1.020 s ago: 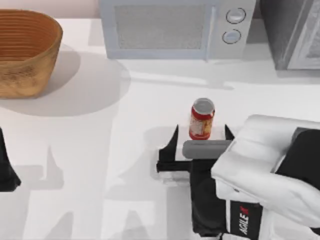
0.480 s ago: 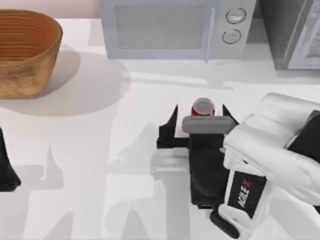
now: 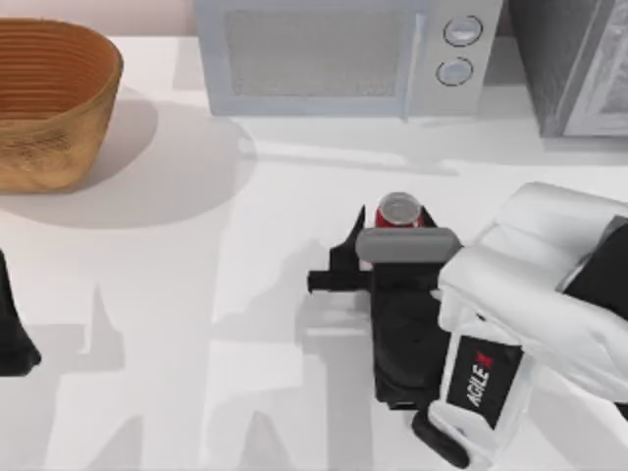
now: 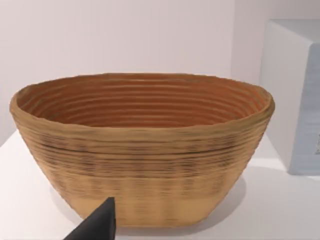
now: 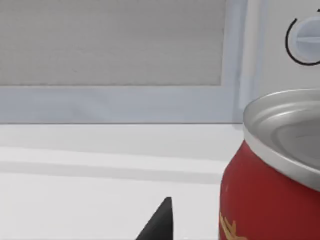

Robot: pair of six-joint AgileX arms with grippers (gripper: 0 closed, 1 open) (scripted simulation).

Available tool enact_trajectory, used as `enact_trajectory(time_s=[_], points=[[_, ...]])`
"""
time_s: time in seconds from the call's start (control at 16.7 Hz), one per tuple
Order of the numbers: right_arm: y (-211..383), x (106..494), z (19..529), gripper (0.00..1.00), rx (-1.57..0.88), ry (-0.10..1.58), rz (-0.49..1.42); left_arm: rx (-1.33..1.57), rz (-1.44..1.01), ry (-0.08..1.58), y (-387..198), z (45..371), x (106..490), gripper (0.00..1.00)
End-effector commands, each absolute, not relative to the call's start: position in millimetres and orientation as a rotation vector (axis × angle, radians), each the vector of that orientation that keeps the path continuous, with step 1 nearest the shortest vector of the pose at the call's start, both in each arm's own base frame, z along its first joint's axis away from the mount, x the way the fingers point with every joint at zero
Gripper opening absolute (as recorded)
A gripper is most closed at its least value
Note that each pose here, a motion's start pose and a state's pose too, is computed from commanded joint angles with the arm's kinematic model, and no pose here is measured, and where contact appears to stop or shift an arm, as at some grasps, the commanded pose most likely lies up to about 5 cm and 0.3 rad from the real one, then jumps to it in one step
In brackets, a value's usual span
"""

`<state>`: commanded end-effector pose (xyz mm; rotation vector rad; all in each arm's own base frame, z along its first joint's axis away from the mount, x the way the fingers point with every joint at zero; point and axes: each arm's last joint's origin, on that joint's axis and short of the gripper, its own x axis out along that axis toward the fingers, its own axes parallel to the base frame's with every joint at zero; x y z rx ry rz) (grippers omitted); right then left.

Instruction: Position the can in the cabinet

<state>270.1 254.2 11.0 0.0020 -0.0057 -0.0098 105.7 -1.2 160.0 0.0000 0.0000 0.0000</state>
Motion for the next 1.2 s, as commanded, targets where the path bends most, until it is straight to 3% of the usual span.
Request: enact_trajectory(time_s=[0.36,0.96,1.2], points=[[254.2,270.1,11.0,0.02,0.002,-0.006,-0.010,0.000,0.000,0.000,-1.2,160.0,105.7,1.00],[254.8,269.7,12.0,0.00,0.004,-0.006,-0.008,0.000,0.000,0.000,-1.2,160.0,105.7,1.00],[258.6,274.7,38.4,0.00,0.010,-0.008,-0.011,0.000,0.000,0.000,-1.2,160.0,105.7,1.00]])
